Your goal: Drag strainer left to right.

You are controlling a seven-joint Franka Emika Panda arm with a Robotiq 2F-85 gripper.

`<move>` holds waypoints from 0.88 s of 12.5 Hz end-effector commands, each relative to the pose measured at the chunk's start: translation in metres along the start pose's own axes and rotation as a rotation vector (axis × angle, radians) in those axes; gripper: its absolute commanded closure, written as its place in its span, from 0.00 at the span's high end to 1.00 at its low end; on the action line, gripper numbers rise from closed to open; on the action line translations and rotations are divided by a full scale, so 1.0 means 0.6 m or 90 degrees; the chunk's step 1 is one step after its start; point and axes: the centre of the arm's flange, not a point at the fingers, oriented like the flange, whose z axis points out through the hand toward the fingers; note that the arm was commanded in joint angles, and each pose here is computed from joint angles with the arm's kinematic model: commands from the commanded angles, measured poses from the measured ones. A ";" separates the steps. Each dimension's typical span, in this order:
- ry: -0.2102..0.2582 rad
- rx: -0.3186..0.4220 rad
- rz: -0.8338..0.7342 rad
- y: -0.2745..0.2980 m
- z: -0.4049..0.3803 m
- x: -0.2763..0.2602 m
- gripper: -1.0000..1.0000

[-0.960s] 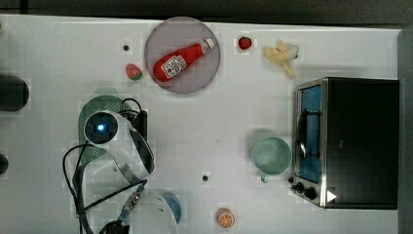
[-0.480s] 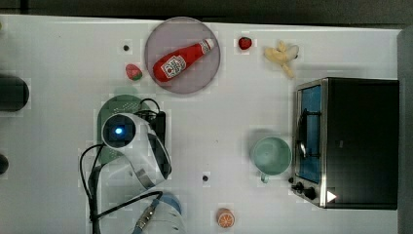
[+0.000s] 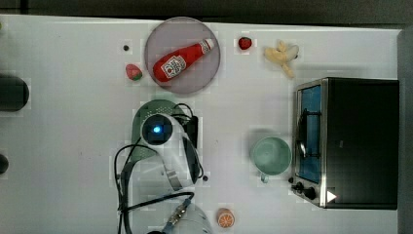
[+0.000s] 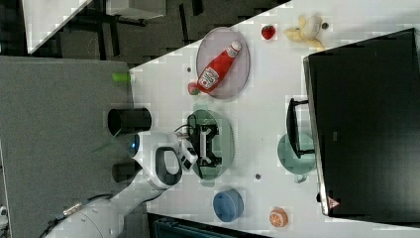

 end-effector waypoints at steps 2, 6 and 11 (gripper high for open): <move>0.005 0.024 -0.009 -0.030 -0.020 0.097 1.00; 0.020 0.023 -0.010 -0.035 -0.015 0.175 1.00; 0.036 0.029 -0.018 -0.037 -0.014 0.263 1.00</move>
